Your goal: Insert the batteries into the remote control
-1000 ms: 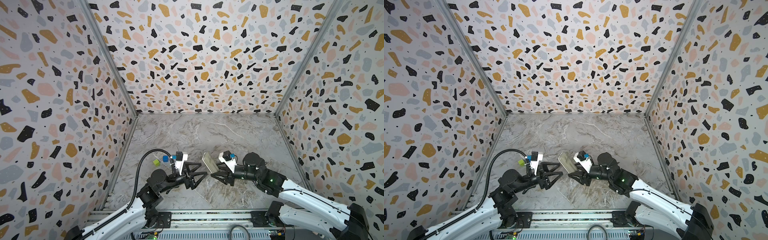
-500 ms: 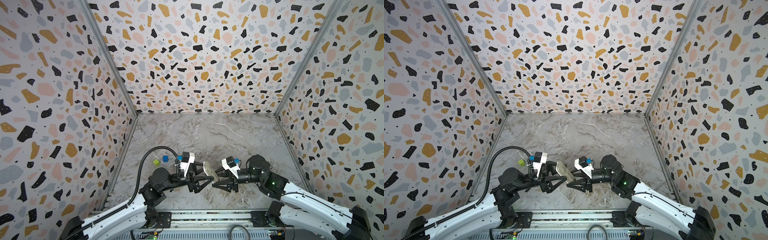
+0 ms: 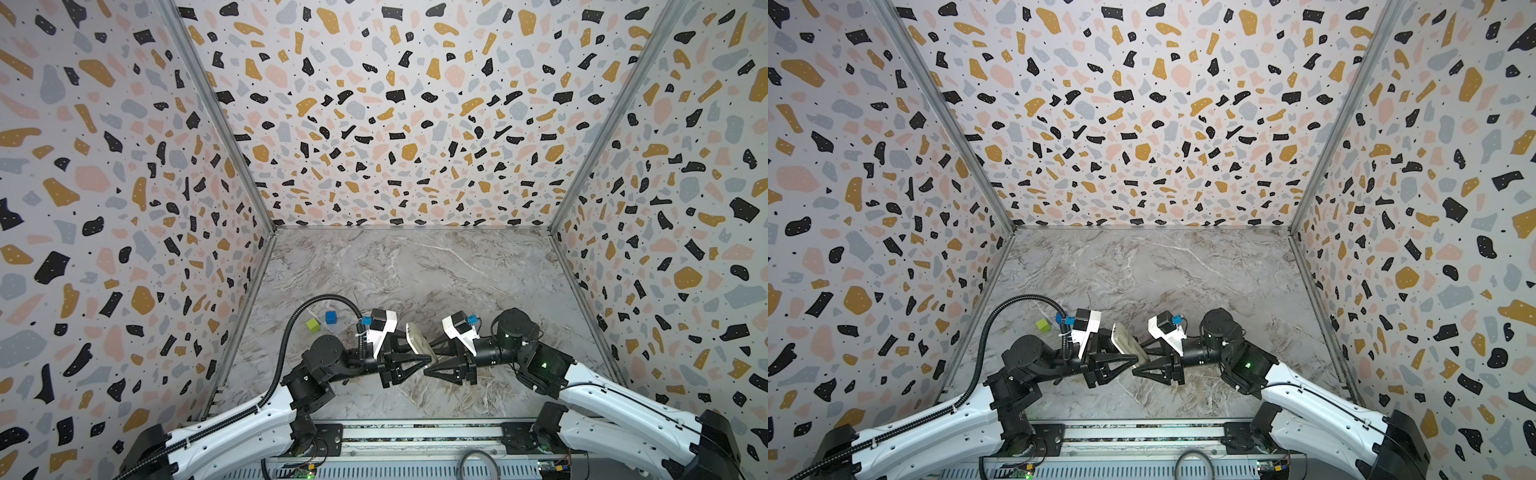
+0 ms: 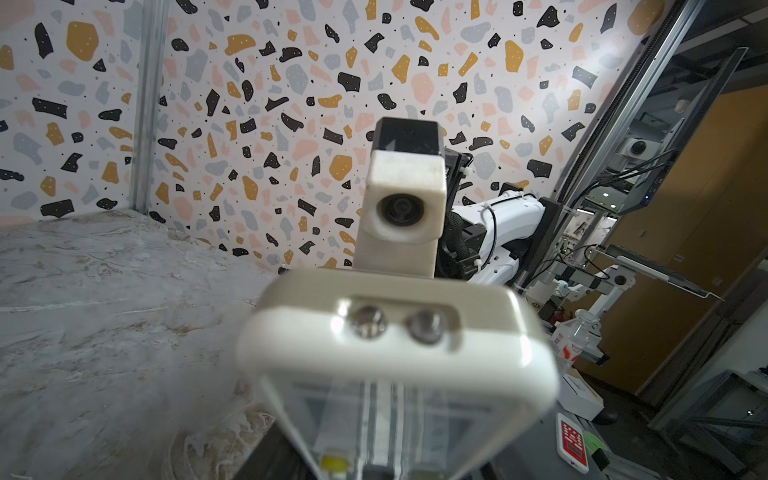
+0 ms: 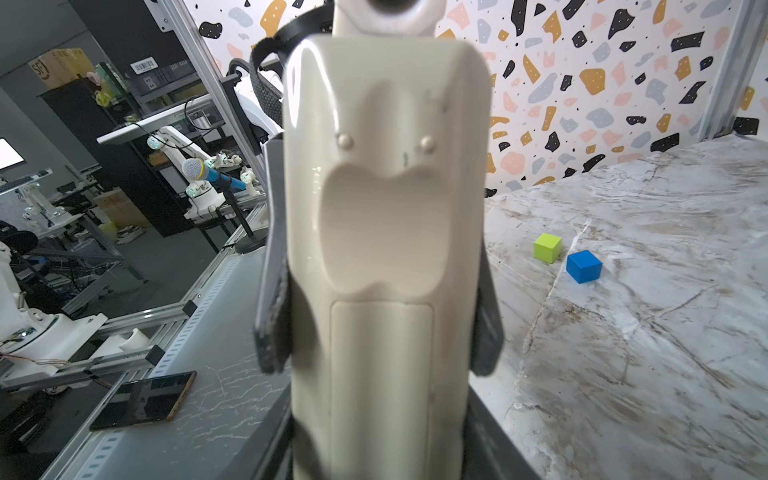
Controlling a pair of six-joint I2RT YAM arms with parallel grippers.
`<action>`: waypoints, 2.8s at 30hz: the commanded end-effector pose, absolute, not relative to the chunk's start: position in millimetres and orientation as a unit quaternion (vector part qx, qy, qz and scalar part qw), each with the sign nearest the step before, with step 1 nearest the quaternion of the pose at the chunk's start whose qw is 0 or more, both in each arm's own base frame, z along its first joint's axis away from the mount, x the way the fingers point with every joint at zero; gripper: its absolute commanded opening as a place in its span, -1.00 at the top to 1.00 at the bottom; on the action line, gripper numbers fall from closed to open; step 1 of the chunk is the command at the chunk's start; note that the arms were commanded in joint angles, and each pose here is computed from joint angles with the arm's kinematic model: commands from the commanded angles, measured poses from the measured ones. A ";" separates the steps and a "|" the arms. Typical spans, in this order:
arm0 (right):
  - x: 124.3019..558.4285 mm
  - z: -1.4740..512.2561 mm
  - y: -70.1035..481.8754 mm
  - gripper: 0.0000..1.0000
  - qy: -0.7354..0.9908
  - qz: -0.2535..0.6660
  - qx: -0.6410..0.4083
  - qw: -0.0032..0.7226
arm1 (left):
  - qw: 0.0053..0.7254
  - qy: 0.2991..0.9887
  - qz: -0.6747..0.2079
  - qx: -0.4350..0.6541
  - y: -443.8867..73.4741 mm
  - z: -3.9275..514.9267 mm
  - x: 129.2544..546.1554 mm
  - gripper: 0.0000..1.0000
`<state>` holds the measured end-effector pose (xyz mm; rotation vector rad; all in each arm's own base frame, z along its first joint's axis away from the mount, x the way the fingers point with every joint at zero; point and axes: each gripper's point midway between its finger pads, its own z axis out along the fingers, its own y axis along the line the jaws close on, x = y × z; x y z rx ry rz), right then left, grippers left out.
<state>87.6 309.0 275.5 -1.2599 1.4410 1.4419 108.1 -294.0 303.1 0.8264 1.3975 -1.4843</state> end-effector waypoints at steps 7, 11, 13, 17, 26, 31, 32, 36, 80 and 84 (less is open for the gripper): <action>87.7 285.3 310.1 0.58 0.541 0.564 -0.494 0.382 | 0.466 0.539 -0.616 0.336 -294.6 328.7 101.5 0.40; 93.4 286.0 307.4 -0.15 0.552 0.551 -0.483 0.398 | 0.468 0.565 -0.600 0.320 -293.7 320.4 110.6 0.55; 96.4 286.5 305.1 -0.39 0.556 0.544 -0.477 0.408 | 0.472 0.582 -0.586 0.307 -291.7 315.3 117.7 0.64; 103.1 281.4 301.1 -0.66 0.573 0.526 -0.467 0.421 | 0.485 0.613 -0.563 0.269 -283.9 309.8 132.3 0.68; 152.0 255.6 282.8 -0.84 0.674 0.413 -0.398 0.466 | 0.457 0.766 -0.415 0.180 -271.1 254.6 186.1 0.73; 180.0 233.7 264.5 -0.87 0.729 0.335 -0.352 0.482 | 0.417 0.833 -0.332 0.147 -262.5 216.8 205.3 0.73; 183.9 230.2 261.4 -0.88 0.737 0.324 -0.345 0.483 | 0.411 0.841 -0.322 0.140 -261.4 211.3 207.8 0.73; 197.0 220.4 248.9 -0.89 0.760 0.284 -0.314 0.493 | 0.385 0.868 -0.293 0.115 -260.0 193.0 216.3 0.72; 208.0 180.1 233.9 -0.92 0.755 0.244 -0.298 0.531 | 0.111 0.986 -0.124 0.027 -251.2 38.6 239.2 0.57; 207.2 182.0 233.0 -0.92 0.752 0.247 -0.296 0.534 | 0.107 0.987 -0.118 0.023 -248.2 31.8 241.6 0.52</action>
